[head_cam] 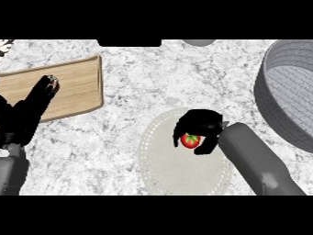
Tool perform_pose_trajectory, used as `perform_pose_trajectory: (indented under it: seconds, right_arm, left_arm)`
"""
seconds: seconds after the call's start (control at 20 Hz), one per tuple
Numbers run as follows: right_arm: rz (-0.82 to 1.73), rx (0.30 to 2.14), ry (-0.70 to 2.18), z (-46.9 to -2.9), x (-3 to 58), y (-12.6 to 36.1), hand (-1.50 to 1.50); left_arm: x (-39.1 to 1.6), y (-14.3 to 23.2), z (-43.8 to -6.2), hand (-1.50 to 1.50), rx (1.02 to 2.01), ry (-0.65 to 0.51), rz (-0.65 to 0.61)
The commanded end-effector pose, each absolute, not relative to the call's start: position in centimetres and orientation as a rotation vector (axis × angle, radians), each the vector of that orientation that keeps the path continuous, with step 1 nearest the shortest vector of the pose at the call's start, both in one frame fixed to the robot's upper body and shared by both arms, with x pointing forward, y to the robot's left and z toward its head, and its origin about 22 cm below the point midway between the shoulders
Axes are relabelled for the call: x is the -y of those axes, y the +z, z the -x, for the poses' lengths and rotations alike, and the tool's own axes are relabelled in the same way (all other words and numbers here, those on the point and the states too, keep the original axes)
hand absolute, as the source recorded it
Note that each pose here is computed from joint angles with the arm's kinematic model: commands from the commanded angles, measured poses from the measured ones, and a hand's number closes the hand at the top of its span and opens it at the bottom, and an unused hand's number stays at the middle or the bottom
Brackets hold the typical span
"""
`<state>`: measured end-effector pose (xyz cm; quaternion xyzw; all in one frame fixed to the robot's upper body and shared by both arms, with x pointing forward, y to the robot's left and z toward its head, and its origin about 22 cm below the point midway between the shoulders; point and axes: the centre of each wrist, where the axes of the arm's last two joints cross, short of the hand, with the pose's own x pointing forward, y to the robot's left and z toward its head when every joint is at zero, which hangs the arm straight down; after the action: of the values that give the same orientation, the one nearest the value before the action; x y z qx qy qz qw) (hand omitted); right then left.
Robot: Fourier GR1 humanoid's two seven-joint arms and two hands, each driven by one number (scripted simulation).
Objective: Pick the tomato from the placemat and place it in the basket
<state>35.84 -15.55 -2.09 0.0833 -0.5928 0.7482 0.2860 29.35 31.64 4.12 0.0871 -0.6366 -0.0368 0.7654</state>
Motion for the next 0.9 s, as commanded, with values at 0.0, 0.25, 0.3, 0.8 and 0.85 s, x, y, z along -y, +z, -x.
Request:
perform_pose_trajectory:
  seconds: [0.0,0.25,0.3,0.8,0.85]
  right_arm:
    - [-0.247,1.596,2.031,-36.5,14.5,-2.0,1.50]
    - [-0.245,1.577,2.081,-36.4,14.7,-2.0,1.50]
    - [-0.236,1.584,2.078,-34.8,14.8,-4.4,1.50]
    - [0.591,1.147,0.844,-39.0,20.1,-1.7,1.50]
    - [0.629,1.113,0.744,-39.1,19.4,-1.7,1.50]
  left_arm:
    - [-30.2,2.6,-29.7,0.00,1.383,-0.077,-0.179]
    - [-30.6,3.6,-29.2,0.00,1.373,-0.066,-0.196]
    - [-30.9,4.2,-29.3,0.00,1.383,-0.081,-0.168]
    - [-32.1,3.6,-29.0,0.00,1.375,-0.042,-0.215]
    - [-32.3,3.8,-28.9,0.00,1.383,-0.044,-0.217]
